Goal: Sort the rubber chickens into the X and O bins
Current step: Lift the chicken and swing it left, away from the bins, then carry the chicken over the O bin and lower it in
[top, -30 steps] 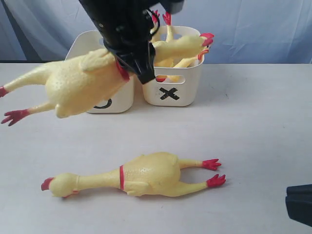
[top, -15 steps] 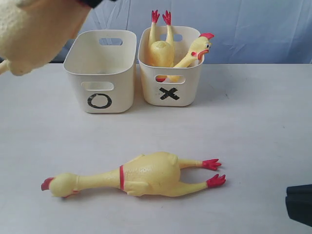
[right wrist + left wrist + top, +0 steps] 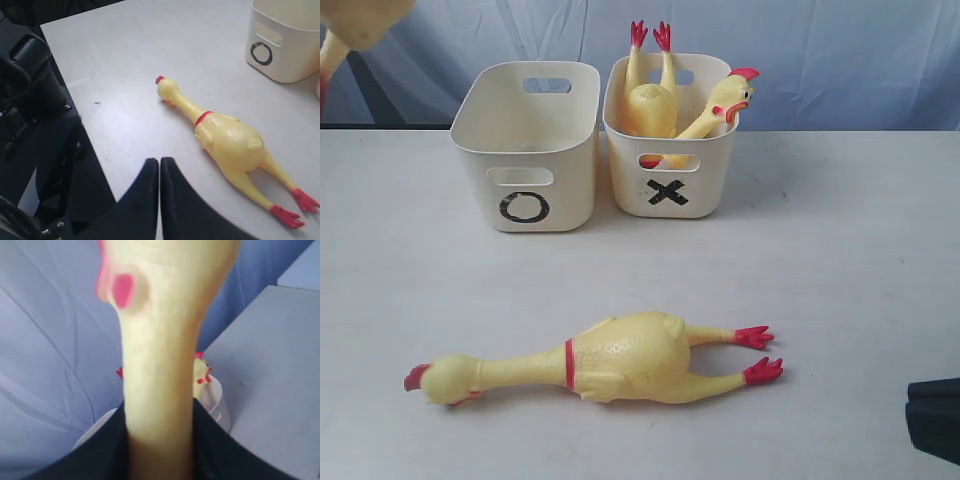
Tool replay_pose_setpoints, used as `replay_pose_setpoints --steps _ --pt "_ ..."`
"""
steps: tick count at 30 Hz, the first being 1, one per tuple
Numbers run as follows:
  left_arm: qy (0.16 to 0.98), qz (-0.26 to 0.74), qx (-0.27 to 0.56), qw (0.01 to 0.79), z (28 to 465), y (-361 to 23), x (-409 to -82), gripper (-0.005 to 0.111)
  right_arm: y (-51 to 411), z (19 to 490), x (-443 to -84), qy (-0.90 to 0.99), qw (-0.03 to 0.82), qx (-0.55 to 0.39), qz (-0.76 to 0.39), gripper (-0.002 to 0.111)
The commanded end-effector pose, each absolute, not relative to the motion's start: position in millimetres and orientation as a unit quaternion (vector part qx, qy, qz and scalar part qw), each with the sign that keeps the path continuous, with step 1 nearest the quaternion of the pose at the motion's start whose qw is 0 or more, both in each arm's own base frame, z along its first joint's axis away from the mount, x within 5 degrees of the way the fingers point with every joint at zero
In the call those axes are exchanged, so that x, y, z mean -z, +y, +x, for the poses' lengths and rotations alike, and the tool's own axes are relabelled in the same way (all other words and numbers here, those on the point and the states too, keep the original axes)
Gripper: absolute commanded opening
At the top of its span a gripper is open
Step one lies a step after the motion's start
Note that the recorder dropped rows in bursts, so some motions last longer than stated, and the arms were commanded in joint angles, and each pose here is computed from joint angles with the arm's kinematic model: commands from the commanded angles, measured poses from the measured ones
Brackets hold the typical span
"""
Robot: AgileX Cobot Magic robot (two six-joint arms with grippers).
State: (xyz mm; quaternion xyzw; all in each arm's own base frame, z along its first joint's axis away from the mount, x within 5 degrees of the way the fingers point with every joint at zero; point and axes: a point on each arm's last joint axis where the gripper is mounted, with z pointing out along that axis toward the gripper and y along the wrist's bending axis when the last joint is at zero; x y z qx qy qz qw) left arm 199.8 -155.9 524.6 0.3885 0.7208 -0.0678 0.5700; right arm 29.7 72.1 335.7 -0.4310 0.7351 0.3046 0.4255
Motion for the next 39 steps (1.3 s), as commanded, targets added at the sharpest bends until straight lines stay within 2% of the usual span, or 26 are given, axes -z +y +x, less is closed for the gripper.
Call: replay_pose_setpoints --steps 1,12,17,22,28,34,39 --pt "0.703 0.346 0.040 0.620 197.1 -143.5 -539.7 0.000 71.5 28.9 -335.2 0.735 0.428 -0.306 -0.428 0.001" --pt "0.650 0.242 -0.022 0.721 198.7 -121.9 -567.5 0.000 71.5 28.9 -335.2 0.735 0.428 -0.306 -0.428 0.001" --pt "0.599 0.176 -0.012 0.781 202.3 -114.3 -583.3 0.000 71.5 28.9 -335.2 0.735 0.428 -0.306 -0.428 0.001" --pt "0.572 0.112 0.036 0.812 220.3 -92.6 -590.5 0.000 71.5 28.9 -335.2 0.735 0.428 -0.306 -0.428 0.001" --pt "0.548 0.034 0.116 0.828 255.5 -63.6 -587.7 0.000 71.5 28.9 -335.2 0.735 0.428 -0.306 -0.428 0.001" --pt "0.539 -0.005 0.132 0.832 298.5 -44.8 -570.8 0.000 71.5 28.9 -335.2 0.735 0.428 -0.306 -0.428 0.001" --pt "0.558 -0.007 0.134 0.819 336.9 -46.1 -545.3 0.000 71.5 28.9 -335.2 0.735 0.428 -0.306 -0.428 0.001"
